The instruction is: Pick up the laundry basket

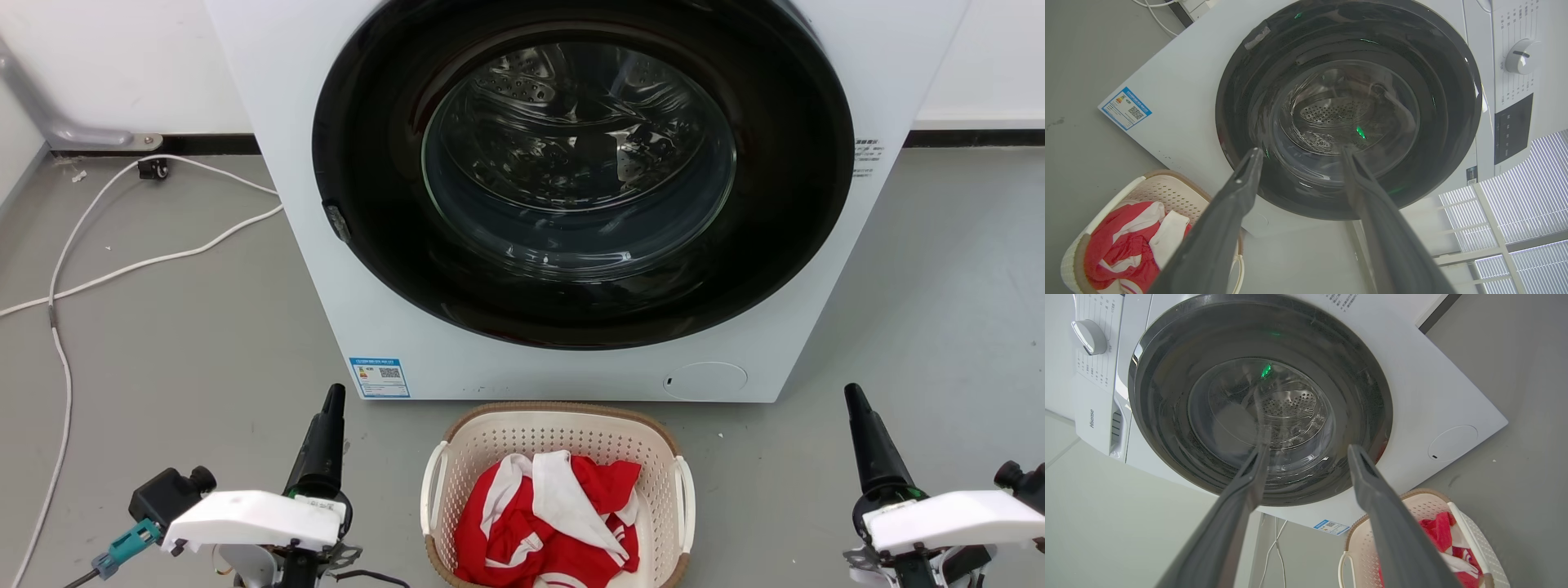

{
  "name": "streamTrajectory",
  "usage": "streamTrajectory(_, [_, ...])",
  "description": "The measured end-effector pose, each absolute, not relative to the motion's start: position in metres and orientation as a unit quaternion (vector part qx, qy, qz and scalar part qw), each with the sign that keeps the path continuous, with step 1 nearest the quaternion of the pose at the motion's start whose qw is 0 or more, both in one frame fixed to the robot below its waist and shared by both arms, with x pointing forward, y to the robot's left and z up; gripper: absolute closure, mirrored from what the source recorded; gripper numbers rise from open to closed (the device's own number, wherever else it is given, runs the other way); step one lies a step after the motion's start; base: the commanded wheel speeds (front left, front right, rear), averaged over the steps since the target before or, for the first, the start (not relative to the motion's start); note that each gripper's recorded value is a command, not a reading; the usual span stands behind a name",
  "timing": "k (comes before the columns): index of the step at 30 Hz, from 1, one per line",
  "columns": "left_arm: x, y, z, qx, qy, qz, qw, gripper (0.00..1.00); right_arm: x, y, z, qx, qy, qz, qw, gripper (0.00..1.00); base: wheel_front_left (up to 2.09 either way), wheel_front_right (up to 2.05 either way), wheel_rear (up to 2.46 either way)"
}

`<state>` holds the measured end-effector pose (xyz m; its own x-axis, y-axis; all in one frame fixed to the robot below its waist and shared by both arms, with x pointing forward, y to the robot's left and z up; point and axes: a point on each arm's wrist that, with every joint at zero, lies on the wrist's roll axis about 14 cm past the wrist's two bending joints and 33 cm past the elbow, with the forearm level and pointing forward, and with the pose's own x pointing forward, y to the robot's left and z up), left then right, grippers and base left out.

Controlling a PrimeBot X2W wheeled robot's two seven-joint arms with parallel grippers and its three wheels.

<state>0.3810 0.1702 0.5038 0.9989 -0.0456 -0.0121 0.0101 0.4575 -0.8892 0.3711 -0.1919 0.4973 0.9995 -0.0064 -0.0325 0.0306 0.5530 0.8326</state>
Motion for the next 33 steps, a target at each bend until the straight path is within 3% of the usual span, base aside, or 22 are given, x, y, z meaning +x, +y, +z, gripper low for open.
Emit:
streamTrajectory(15, [0.381, 0.164, 0.508, -0.391, 0.007, -0.030, 0.920, 0.00, 0.370, -0.183, 0.503, 0.345, 0.015, 0.012, 0.938, 0.00, 0.00, 0.00, 0.00])
streamTrajectory(33, [0.382, 0.155, 0.515, -0.255, -0.009, -0.054, 0.965, 0.00, 0.364, -0.172, 0.510, 0.217, 0.027, 0.040, 0.975, 0.00, 0.00, 0.00, 0.00])
